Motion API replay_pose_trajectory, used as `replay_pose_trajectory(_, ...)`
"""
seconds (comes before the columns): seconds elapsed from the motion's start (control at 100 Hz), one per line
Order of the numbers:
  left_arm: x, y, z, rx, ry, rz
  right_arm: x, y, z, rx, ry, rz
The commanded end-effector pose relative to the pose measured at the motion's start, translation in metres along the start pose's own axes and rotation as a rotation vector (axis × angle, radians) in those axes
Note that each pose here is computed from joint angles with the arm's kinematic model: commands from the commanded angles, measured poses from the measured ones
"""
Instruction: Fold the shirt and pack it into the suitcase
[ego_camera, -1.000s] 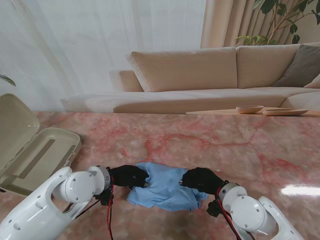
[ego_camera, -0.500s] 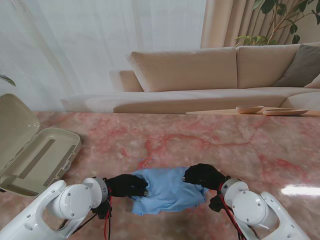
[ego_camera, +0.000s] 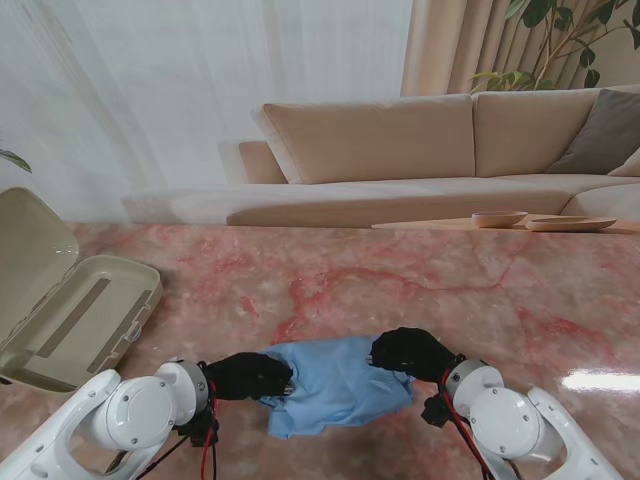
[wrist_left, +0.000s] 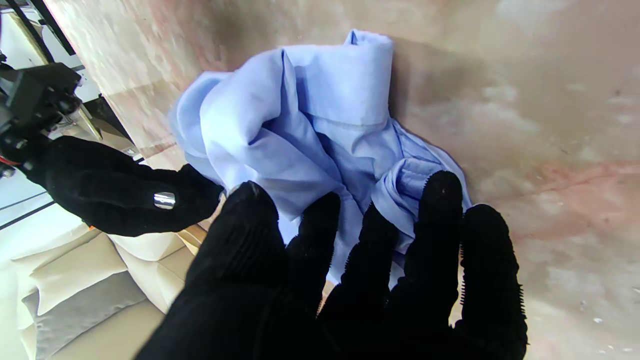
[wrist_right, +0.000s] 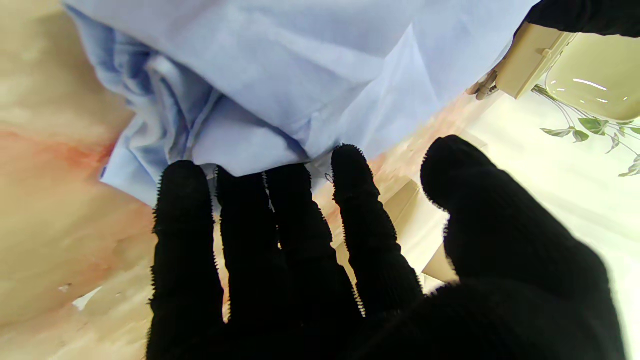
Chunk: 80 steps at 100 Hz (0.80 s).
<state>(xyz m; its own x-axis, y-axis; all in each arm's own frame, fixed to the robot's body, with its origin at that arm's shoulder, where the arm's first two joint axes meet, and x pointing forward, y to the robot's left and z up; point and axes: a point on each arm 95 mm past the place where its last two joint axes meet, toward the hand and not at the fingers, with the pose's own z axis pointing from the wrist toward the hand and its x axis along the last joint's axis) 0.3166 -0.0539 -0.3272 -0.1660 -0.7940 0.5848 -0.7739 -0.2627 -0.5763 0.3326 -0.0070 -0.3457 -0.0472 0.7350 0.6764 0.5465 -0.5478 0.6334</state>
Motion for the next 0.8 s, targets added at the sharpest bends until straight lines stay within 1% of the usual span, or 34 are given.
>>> replay_pose_trajectory(0.0, 0.001, -0.001, -0.002, 0.012, -0.006, -0.002, -0.001, -0.005, -0.005, 0.026, -0.003, 0.001)
replay_pose_trajectory(0.2, 0.002, -0.007, -0.008, 0.055, -0.013, 0.004, -0.001, -0.004, -0.013, 0.027, 0.002, -0.013)
replay_pose_trajectory(0.43, 0.004, -0.017, -0.023, 0.141, -0.032, 0.028, 0.004, 0.002, -0.026, 0.014, 0.022, -0.040)
replay_pose_trajectory(0.6, 0.004, -0.029, -0.037, 0.226, -0.054, 0.049, 0.011, 0.010, -0.035, -0.040, 0.050, -0.077)
replay_pose_trajectory(0.79, 0.003, -0.042, -0.056, 0.333, -0.096, 0.084, 0.017, 0.019, -0.041, -0.130, 0.075, -0.110)
